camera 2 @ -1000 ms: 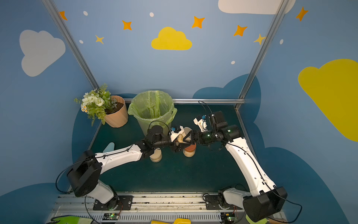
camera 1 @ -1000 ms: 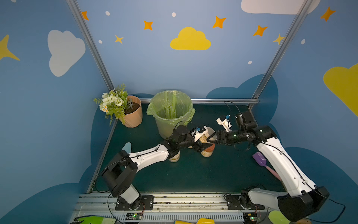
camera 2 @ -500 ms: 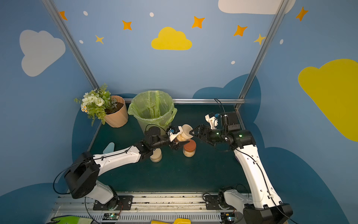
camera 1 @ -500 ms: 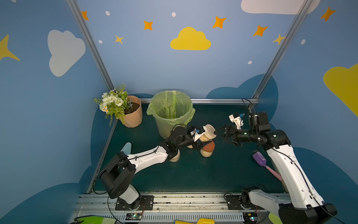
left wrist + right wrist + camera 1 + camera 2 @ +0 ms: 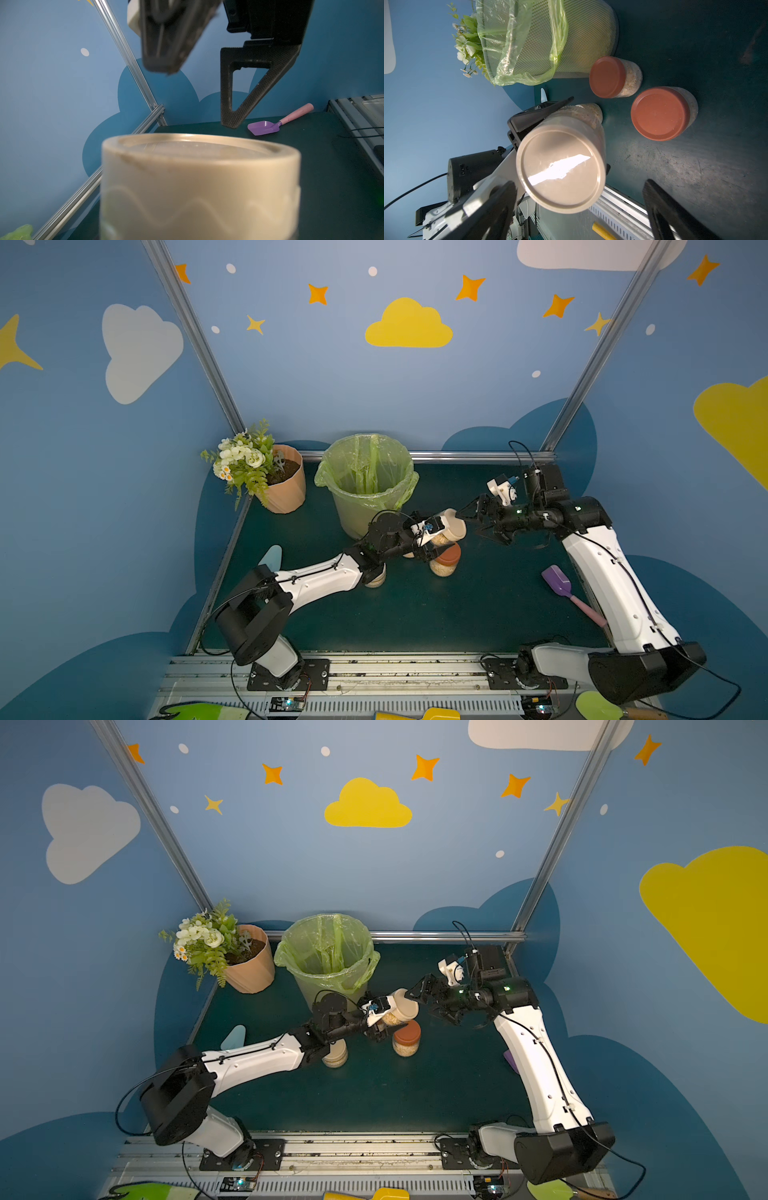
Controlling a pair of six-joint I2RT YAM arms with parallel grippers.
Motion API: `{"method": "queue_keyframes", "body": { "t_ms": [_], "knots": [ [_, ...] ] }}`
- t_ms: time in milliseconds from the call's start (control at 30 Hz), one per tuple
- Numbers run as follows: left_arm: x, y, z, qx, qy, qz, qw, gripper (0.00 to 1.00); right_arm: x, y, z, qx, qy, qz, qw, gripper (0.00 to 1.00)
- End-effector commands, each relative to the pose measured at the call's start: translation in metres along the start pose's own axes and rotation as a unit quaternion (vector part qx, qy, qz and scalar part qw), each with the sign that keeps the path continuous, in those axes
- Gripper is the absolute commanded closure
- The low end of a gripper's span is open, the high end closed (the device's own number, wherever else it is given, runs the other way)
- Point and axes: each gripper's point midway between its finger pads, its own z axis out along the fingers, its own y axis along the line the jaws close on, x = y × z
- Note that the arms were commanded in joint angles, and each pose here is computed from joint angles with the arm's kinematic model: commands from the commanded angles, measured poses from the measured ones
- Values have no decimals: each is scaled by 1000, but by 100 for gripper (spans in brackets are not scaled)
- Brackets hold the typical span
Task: Empty expired oatmeal from jars
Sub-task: Unscrew the lid from the jar.
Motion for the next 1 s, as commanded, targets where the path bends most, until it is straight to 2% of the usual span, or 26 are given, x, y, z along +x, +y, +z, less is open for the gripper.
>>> {"method": "queue_keyframes", "body": {
  "t_ms": [0, 667, 833, 967],
  "knots": [
    [-31, 10, 1, -17, -47, 26, 998, 74, 1, 7, -5, 11, 2, -19, 1000, 5],
    [-29, 5, 1, -10, -42, 32, 999, 75, 15, 11, 24, 46, 52, -63, 996, 6],
    [-28, 4, 1, -6, -41, 28, 999, 75, 17, 8, 27, 57, 58, -77, 994, 8],
    [-30, 1, -1, 0, -44, 20, 999, 75, 18, 2, 30, 73, 62, -95, 991, 16]
  ]
}}
